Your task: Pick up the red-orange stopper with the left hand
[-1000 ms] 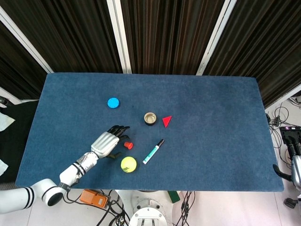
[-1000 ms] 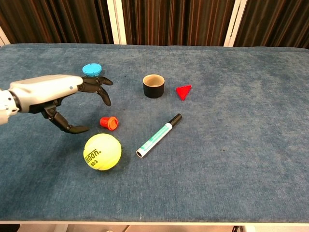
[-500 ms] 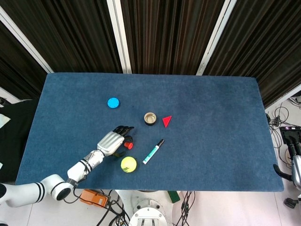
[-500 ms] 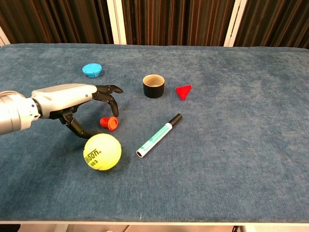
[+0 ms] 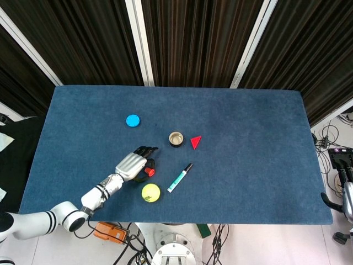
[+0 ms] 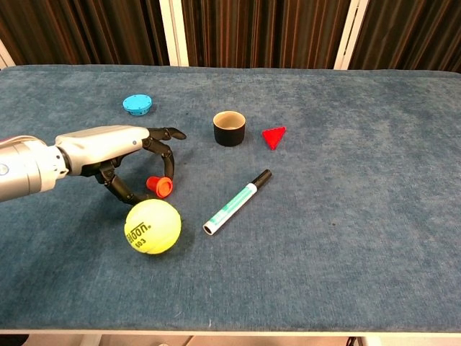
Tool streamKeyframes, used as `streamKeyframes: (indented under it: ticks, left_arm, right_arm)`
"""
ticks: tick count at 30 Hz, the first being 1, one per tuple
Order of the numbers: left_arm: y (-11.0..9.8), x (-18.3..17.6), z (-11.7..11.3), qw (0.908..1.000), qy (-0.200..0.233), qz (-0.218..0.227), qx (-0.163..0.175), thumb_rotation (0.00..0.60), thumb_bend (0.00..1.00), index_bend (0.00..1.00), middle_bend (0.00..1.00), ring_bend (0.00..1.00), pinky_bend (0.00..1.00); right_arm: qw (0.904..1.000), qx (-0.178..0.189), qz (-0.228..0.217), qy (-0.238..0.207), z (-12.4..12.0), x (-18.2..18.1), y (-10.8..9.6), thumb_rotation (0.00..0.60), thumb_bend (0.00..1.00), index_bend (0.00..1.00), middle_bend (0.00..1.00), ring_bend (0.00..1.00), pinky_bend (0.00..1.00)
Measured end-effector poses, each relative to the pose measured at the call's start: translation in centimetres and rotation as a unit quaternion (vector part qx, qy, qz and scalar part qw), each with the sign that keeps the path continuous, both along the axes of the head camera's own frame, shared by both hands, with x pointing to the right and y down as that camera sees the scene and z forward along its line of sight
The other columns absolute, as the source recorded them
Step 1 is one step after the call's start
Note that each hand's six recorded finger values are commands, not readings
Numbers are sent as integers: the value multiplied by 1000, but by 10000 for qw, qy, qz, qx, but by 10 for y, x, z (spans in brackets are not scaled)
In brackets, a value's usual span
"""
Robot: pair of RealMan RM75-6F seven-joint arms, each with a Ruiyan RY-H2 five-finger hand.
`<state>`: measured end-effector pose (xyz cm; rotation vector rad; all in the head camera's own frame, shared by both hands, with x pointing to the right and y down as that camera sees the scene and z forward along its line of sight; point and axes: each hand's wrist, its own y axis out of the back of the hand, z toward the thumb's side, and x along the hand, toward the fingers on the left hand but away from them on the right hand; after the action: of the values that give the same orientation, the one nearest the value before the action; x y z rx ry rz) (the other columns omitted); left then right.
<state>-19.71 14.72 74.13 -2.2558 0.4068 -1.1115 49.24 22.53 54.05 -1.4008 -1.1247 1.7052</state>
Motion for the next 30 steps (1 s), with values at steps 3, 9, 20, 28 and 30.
streamKeyframes:
  ticks: [3, 9, 20, 28, 30]
  left_arm:
    - [0, 0, 1, 10000, -4, -1, -31, 600, 261, 456, 17, 0, 76]
    - [-2, 0, 1, 10000, 41, -21, -37, 600, 306, 505, 39, 0, 76]
    - [-11, -3, -15, 9998, 184, -69, 65, 600, 334, 532, 56, 0, 88]
    - [-26, -4, -52, 9968, 597, -347, -411, 600, 352, 532, 56, 0, 88]
    - [-33, -6, -64, 9954, 693, -437, -499, 600, 352, 532, 56, 0, 88]
  right_arm:
    - [10000, -4, 6, 2, 0, 0, 0, 600, 402, 174, 135, 58, 0]
    - [10000, -6, 8, 0, 0, 0, 0, 600, 403, 174, 135, 58, 0]
    - [10000, -2, 8, -16, -1, 0, 1, 600, 403, 174, 135, 58, 0]
    - [10000, 18, 22, -61, -1, -1, 1, 600, 403, 174, 135, 59, 0]
    - [10000, 13, 14, -78, -1, -2, 1, 600, 403, 174, 135, 59, 0]
